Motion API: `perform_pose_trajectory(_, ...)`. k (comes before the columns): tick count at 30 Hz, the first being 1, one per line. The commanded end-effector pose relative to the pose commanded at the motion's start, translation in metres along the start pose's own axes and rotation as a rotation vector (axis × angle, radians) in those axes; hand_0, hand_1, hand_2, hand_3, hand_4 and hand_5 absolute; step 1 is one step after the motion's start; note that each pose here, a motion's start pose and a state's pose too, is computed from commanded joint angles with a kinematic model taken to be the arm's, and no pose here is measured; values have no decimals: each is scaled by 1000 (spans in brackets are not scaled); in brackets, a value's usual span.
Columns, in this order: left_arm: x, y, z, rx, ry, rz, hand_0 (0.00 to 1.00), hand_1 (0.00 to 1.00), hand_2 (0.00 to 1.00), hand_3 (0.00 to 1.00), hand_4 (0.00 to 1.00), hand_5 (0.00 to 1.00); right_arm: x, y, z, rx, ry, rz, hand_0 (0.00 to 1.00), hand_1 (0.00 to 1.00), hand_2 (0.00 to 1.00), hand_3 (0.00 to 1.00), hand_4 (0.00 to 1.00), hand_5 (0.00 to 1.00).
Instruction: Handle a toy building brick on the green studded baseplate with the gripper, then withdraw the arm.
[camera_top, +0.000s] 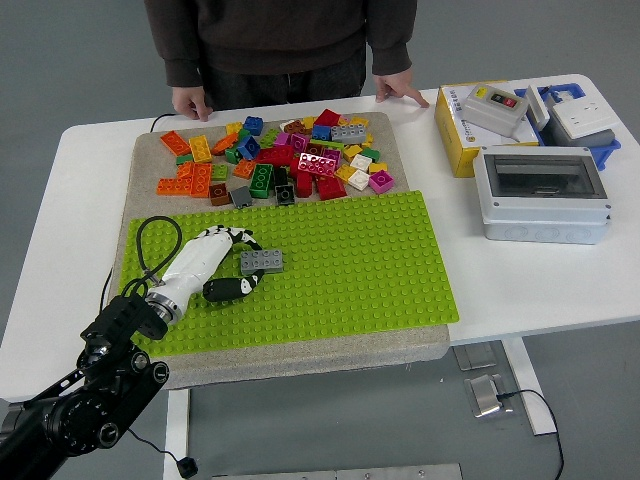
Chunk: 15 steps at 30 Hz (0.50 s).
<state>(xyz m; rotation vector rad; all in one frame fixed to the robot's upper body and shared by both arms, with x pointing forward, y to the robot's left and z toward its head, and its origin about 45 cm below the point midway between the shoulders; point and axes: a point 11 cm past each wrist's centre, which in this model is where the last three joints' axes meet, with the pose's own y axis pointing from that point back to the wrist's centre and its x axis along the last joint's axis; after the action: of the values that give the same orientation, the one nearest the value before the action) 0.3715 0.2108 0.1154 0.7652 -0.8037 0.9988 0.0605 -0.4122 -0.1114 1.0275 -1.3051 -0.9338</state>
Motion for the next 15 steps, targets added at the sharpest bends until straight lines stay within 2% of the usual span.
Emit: perform_pose_trajectory(15,3,1,-7,11,-32,-15,986,899,862,594,613,248,1,0,-2,6,-5,2,655,656,685,516,412,705)
